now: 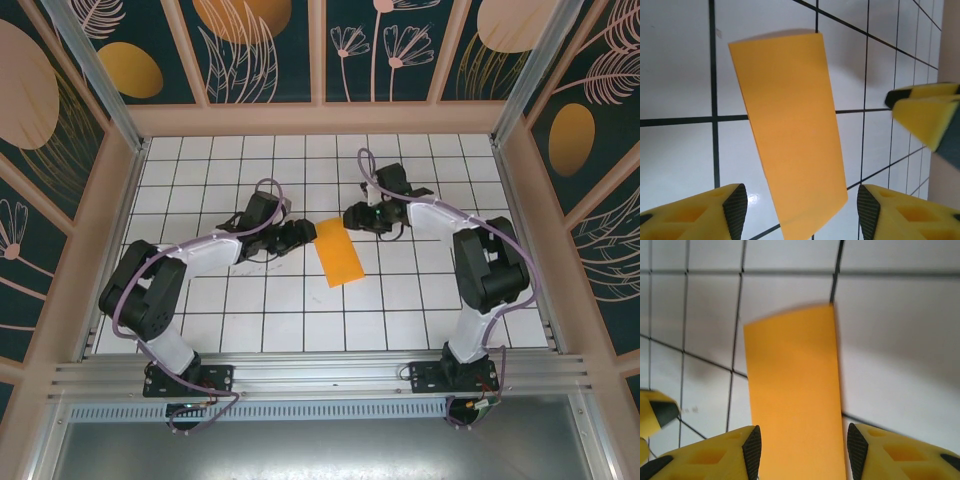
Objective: Fold a paper plane with a square sheet of paper (fold left side to right side)
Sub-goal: Third fold the triangle at the center of the table.
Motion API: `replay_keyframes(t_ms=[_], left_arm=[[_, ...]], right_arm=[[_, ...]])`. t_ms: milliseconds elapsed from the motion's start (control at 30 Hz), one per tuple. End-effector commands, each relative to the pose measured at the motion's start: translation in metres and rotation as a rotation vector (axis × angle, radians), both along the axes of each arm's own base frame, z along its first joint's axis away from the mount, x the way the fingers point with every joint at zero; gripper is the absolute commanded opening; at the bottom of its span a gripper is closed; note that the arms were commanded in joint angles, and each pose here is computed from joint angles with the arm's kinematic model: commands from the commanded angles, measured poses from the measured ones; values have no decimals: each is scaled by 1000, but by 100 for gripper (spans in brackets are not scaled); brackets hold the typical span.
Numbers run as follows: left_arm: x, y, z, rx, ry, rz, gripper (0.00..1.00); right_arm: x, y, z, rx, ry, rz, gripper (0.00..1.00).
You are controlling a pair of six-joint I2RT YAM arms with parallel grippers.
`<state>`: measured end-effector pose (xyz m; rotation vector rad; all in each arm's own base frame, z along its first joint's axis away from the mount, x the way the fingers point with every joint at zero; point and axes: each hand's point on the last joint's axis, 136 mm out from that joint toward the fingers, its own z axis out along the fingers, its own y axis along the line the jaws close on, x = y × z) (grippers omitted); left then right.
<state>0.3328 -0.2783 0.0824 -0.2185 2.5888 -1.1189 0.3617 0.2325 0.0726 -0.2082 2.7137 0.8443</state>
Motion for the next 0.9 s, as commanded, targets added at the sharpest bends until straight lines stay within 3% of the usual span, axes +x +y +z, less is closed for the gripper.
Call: replay_keyframes(t_ms=[0, 300, 867], left_arm=[[-3, -24, 3, -84, -3, -75, 60], [-6, -46, -20, -82, 54, -119, 60], [-3, -47, -39, -31, 72, -115, 60]], right_arm=[[-37, 0, -24, 11, 143, 65, 51], [-46, 1, -48, 21, 234, 63, 50], [-47, 15, -43, 135, 269, 79, 38]])
